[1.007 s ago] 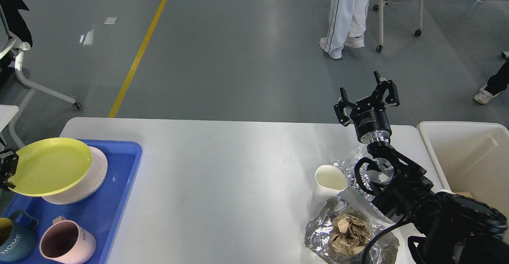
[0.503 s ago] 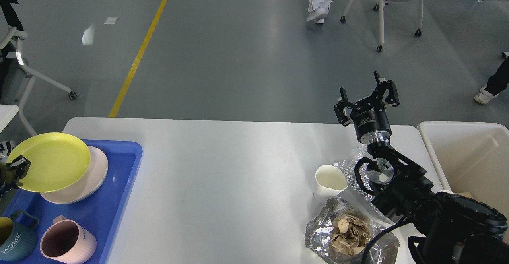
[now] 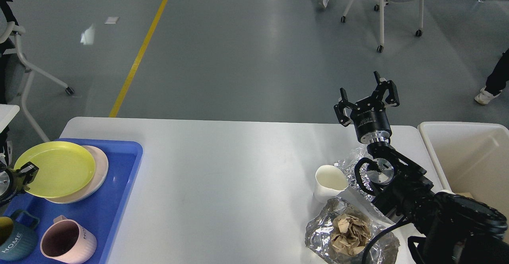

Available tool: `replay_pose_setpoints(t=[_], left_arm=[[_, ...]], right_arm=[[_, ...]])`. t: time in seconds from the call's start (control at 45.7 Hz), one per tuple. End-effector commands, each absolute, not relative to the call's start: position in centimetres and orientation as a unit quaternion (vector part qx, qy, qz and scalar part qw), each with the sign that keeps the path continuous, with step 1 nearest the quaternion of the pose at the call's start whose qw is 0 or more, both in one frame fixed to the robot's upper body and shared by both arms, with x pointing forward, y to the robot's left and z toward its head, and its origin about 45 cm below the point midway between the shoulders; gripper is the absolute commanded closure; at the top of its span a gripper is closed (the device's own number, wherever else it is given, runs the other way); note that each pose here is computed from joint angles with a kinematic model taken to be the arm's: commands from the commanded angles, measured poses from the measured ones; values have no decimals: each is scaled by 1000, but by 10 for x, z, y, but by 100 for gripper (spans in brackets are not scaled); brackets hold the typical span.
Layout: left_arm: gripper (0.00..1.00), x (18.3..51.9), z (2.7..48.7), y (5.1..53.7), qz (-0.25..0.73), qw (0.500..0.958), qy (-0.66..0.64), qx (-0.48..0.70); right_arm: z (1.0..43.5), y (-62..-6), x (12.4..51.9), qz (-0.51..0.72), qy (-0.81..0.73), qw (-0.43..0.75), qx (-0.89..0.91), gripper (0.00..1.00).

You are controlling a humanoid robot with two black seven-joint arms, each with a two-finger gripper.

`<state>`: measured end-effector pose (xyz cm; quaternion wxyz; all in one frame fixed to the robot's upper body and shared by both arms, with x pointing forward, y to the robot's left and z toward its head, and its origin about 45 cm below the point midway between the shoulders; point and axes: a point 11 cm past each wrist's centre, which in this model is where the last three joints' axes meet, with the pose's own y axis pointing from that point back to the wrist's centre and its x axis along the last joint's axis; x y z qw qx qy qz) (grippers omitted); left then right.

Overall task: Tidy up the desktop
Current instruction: 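Release the yellow plate and adjust it on the pink plate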

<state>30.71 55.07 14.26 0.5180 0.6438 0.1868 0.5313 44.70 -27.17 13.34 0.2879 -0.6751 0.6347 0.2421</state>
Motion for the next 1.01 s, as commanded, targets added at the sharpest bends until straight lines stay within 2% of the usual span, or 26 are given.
replay_pose_setpoints(t=[0.0, 0.109, 0.46, 0.525, 0.657, 0.678, 0.81, 0.985], left_arm=[[92, 311, 143, 548, 535, 523, 187, 637], [87, 312, 143, 546, 535, 524, 186, 636], [55, 308, 127, 534, 521, 530, 191, 641], [44, 308, 126, 532, 521, 531, 195, 639], [11, 306, 126, 533, 523, 535, 204, 632], [8, 306, 127, 532, 524, 536, 205, 630], [5, 318, 144, 537, 553, 540, 207, 600], [4, 349, 164, 520, 598, 577, 210, 515]], right_arm=[[133, -271, 447, 242, 634, 288, -675, 0], [134, -272, 448, 241, 635, 288, -675, 0], [134, -271, 448, 242, 634, 289, -675, 0], [134, -272, 448, 242, 634, 289, -675, 0], [133, -271, 447, 242, 634, 288, -675, 0], [134, -271, 447, 242, 634, 289, -676, 0], [133, -272, 447, 242, 635, 288, -675, 0], [133, -272, 447, 242, 635, 288, -675, 0]])
